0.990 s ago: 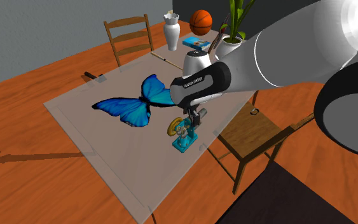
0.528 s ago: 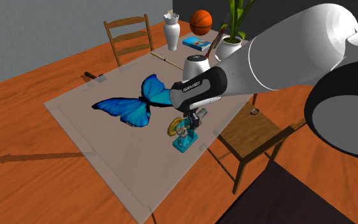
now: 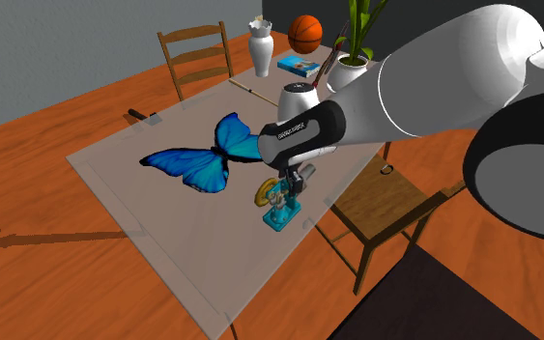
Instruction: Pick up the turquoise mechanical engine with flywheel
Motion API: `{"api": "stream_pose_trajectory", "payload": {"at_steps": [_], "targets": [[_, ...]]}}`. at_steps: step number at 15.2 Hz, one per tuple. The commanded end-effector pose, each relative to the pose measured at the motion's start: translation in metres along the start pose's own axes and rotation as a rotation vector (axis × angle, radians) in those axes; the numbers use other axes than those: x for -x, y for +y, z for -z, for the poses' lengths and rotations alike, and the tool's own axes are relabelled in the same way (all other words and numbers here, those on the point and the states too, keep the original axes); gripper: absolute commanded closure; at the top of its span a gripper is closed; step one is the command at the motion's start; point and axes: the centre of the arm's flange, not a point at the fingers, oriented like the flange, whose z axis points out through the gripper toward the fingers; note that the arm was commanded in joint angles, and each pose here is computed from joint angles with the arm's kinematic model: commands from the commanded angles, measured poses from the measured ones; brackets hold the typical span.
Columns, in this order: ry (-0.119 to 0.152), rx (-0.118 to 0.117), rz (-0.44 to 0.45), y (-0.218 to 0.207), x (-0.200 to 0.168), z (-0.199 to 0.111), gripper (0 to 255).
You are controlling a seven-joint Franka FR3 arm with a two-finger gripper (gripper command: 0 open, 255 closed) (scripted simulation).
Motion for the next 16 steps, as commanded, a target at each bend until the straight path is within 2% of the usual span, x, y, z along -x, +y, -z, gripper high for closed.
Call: {"api": "stream_pose_trajectory", "payload": {"at_steps": [1, 14, 16], "targets": [[0.0, 0.0, 0.0, 0.0, -0.001, 0.008, 255], [0.0, 0.0, 0.0, -0.001, -0.003, 0.076, 255], [0.0, 0.0, 0.0, -0.001, -0.003, 0.077, 255]]}}
